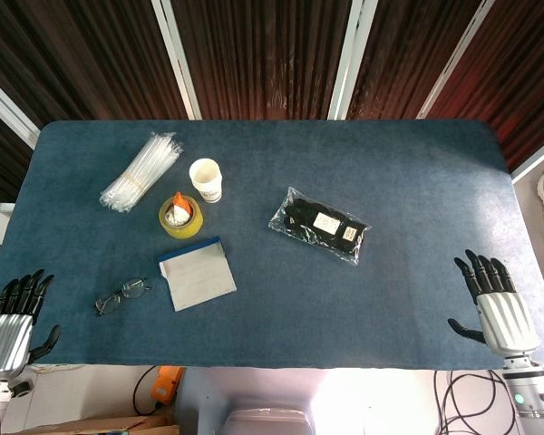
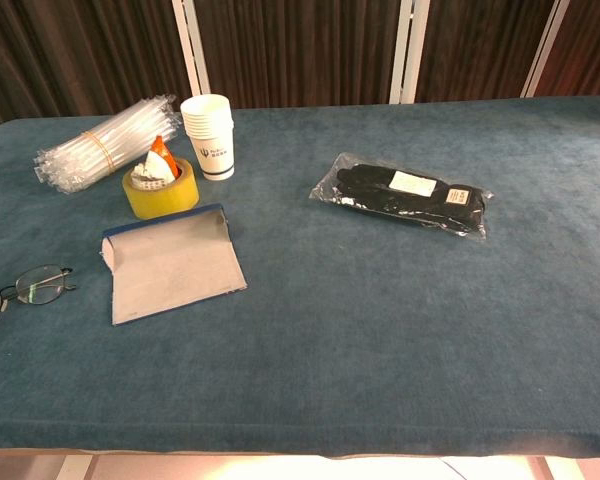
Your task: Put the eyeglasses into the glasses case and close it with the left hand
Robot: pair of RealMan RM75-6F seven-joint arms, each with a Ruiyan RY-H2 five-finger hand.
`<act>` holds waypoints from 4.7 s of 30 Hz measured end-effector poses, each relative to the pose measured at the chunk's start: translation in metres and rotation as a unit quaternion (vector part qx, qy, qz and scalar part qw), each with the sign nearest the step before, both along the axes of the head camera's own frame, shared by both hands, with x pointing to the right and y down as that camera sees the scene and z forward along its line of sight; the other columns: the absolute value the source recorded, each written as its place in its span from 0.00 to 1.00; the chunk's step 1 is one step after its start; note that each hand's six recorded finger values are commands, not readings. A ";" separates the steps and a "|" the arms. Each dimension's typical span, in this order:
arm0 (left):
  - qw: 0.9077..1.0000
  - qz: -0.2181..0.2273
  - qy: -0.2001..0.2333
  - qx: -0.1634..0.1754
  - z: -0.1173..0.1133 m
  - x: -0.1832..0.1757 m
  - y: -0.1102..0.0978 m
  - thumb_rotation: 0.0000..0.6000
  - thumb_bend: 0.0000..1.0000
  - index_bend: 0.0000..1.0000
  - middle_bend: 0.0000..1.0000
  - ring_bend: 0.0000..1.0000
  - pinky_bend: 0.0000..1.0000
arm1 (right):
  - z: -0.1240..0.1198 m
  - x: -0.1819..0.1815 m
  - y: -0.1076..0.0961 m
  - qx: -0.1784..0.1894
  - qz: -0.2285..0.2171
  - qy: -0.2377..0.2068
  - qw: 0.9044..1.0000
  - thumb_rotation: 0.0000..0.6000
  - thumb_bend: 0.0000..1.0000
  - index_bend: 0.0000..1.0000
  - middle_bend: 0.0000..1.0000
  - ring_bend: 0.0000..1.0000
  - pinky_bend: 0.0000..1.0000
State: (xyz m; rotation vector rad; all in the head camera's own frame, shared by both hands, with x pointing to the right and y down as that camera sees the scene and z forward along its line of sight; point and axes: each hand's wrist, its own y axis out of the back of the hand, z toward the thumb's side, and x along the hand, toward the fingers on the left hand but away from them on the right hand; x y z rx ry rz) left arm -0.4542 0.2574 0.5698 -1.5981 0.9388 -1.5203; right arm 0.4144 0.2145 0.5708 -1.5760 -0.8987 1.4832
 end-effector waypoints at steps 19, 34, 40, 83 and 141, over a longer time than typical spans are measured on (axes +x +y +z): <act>0.997 0.012 -0.001 -0.070 0.039 0.019 0.006 1.00 0.33 0.06 0.00 0.00 0.08 | -0.002 -0.001 -0.001 -0.002 -0.002 -0.009 1.000 1.00 0.28 0.00 0.00 0.00 0.00; 0.984 -0.035 -0.067 -0.162 0.085 0.015 -0.021 1.00 0.50 0.19 0.00 0.00 0.08 | 0.001 -0.004 -0.003 -0.010 -0.008 -0.019 1.000 1.00 0.28 0.00 0.00 0.00 0.00; 0.983 -0.045 -0.054 -0.171 0.097 0.023 -0.035 0.81 0.56 0.22 0.02 0.00 0.08 | 0.000 -0.003 -0.002 -0.015 -0.011 -0.023 1.000 1.00 0.28 0.00 0.00 0.00 0.00; 0.974 0.037 -0.009 -0.225 0.117 0.070 -0.014 0.92 0.34 0.36 0.04 0.00 0.09 | -0.002 -0.003 0.001 -0.014 -0.011 -0.025 1.000 1.00 0.28 0.00 0.00 0.00 0.00; 0.986 0.020 0.123 -0.111 0.106 0.145 -0.068 1.00 0.43 0.67 0.15 0.03 0.08 | -0.007 0.000 0.000 -0.011 -0.007 -0.032 0.999 1.00 0.28 0.00 0.00 0.00 0.00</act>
